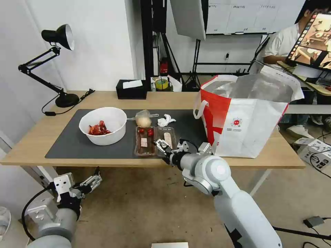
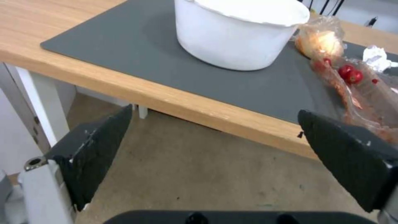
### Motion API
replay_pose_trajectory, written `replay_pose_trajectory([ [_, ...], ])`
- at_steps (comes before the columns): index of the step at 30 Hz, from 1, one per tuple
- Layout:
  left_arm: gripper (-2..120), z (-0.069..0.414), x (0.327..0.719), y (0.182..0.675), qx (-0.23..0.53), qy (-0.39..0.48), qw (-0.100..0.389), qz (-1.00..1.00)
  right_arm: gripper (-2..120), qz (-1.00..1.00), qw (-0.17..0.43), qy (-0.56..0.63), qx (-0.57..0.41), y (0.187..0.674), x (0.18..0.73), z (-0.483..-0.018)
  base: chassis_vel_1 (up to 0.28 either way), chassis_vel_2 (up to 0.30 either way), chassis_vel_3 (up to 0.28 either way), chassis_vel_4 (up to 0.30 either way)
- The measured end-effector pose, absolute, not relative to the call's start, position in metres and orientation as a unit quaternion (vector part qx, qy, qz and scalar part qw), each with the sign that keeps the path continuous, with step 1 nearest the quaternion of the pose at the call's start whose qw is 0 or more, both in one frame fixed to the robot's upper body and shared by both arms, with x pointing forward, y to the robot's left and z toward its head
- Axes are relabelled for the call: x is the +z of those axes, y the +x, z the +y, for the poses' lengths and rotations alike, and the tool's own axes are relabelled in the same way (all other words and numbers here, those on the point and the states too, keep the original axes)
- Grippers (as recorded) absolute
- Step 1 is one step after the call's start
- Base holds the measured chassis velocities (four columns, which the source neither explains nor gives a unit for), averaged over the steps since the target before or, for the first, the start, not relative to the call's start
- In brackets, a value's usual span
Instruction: Pick up the trash from the table and place it into the takeout bag.
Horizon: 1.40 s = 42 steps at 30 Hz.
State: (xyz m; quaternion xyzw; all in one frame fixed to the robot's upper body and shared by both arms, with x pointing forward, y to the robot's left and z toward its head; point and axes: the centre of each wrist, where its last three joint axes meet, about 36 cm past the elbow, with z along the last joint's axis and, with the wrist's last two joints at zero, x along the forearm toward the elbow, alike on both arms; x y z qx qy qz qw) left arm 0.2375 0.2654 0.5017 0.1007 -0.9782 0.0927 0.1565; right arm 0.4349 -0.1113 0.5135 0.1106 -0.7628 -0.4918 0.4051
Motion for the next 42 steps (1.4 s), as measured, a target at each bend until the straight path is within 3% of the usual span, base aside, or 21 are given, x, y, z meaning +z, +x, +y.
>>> replay_pose_trajectory([
  [42,100,0.267,0.502,0.236,0.089,0.102,0.156,-0.978,100,-0.745,0.414,0.102,-0.512,0.448,0.505,-0.097,0.000,0.000,0.000,0.000],
])
